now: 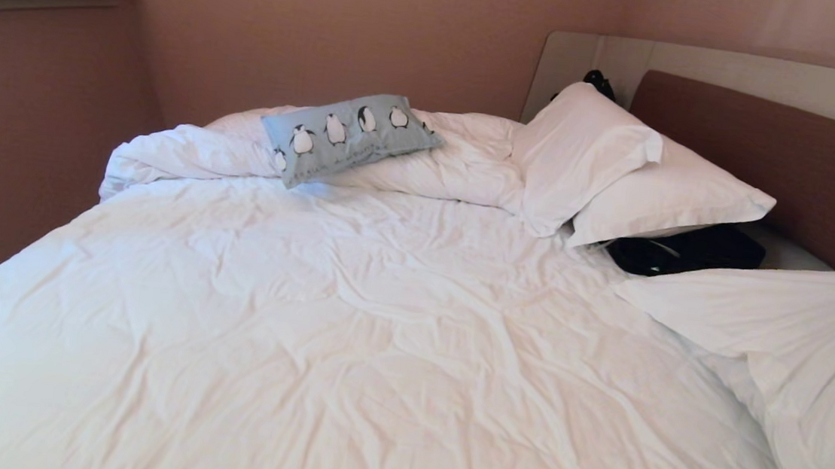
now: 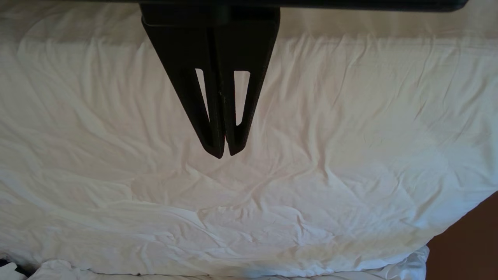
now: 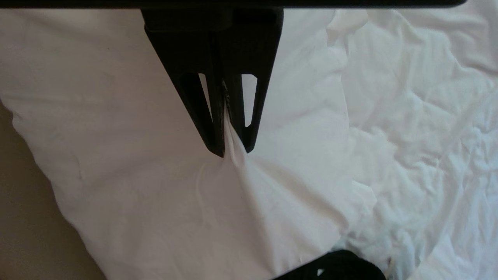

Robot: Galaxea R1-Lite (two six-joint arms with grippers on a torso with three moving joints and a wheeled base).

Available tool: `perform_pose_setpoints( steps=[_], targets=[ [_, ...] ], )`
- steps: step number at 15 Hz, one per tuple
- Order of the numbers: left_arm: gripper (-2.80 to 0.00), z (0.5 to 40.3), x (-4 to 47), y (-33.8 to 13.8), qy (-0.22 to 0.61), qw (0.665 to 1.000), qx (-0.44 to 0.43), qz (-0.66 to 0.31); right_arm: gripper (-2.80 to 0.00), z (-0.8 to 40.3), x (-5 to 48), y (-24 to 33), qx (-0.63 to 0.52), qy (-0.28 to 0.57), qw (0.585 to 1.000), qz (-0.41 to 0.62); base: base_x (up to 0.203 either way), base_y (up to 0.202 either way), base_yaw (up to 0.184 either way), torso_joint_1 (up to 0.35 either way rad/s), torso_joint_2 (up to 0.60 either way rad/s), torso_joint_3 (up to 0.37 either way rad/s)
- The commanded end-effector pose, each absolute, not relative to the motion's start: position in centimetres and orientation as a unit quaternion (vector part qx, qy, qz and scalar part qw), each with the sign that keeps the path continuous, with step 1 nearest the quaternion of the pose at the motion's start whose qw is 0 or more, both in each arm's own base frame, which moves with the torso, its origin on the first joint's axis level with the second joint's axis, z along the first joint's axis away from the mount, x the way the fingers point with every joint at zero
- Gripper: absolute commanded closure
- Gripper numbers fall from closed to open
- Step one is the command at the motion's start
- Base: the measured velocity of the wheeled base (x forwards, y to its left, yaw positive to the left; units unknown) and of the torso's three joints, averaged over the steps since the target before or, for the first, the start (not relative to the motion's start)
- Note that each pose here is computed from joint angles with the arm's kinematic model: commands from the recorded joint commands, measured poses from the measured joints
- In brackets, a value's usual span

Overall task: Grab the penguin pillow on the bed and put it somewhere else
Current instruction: Place the pillow at the bedside

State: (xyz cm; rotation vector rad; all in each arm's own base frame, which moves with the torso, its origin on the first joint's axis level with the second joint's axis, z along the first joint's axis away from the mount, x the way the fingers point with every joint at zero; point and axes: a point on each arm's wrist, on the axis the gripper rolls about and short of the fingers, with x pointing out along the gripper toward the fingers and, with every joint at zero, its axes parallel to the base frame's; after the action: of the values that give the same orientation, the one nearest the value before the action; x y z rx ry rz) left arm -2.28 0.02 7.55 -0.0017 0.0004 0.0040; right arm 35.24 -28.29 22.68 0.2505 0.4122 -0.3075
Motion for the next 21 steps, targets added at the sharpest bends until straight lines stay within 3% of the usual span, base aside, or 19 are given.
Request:
perform_pose_setpoints(
  steps=[1,21],
  targets=[
    [0.00,7.5,-2.3,0.0,0.000,1.000,-0.001,0.002,0.00,23.1,35.5,-28.4,0.124,0.179,0.964,-0.153,0.000,0.000,0.000,0.000,0.00,0.000],
    [0.00,7.5,-2.3,0.0,0.001,1.000,-0.001,0.002,0.00,25.5,36.7,-25.1,0.149,0.137,0.971,-0.124,0.000,0.000,0.000,0.000,0.00,0.000]
  ],
)
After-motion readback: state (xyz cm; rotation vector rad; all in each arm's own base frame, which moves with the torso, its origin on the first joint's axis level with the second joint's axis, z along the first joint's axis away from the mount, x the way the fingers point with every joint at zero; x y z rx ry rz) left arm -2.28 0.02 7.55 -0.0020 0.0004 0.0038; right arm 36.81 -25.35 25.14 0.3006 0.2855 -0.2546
